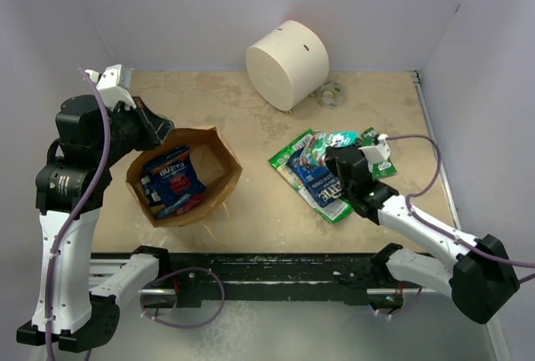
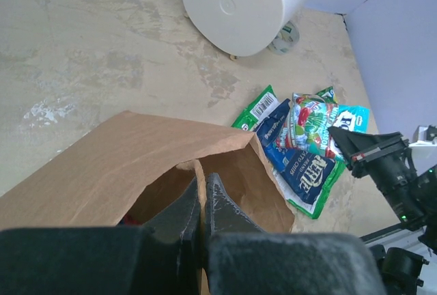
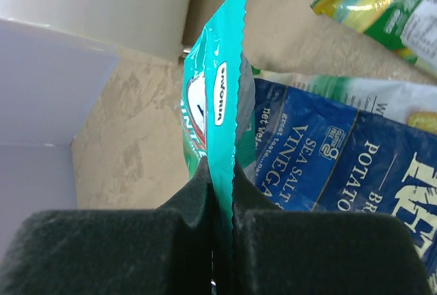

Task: Take the snacks out of the paper bag
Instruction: Place the snack at the center of the board.

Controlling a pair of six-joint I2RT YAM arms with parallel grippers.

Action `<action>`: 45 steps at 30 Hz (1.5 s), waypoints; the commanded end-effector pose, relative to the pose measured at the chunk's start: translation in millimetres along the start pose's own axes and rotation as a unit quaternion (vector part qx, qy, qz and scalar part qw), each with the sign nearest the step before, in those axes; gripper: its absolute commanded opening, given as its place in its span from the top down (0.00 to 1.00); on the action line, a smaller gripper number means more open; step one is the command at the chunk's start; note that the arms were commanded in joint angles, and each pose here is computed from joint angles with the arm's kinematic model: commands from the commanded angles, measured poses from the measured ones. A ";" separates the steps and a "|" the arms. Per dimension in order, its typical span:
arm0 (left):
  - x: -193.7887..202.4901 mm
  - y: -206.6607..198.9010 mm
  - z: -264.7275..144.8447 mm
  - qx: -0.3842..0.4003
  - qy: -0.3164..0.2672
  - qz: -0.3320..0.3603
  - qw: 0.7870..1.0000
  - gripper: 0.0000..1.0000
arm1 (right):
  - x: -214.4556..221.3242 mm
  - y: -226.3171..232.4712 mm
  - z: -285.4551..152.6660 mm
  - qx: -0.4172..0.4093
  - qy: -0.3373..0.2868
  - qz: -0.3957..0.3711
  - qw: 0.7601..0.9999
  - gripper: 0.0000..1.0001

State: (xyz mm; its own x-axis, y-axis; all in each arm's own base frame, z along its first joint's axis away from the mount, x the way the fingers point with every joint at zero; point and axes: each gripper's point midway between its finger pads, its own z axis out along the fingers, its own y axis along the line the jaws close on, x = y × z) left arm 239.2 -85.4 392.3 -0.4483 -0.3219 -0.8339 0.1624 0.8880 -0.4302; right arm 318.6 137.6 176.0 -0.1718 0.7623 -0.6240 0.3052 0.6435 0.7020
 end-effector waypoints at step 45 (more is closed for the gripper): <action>-12.2 -24.2 -14.4 0.063 -0.043 0.016 0.997 1.00 | 1.9 -43.1 -36.3 0.042 0.124 -0.189 0.973 0.27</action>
State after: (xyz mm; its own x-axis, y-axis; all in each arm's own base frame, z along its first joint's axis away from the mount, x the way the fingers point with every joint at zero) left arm 234.4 -91.0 394.5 -0.4421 -0.3111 -0.8413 0.2074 0.8771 -0.4333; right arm 251.8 124.3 100.4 -0.4982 0.7077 -0.5010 0.4667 0.7059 0.5329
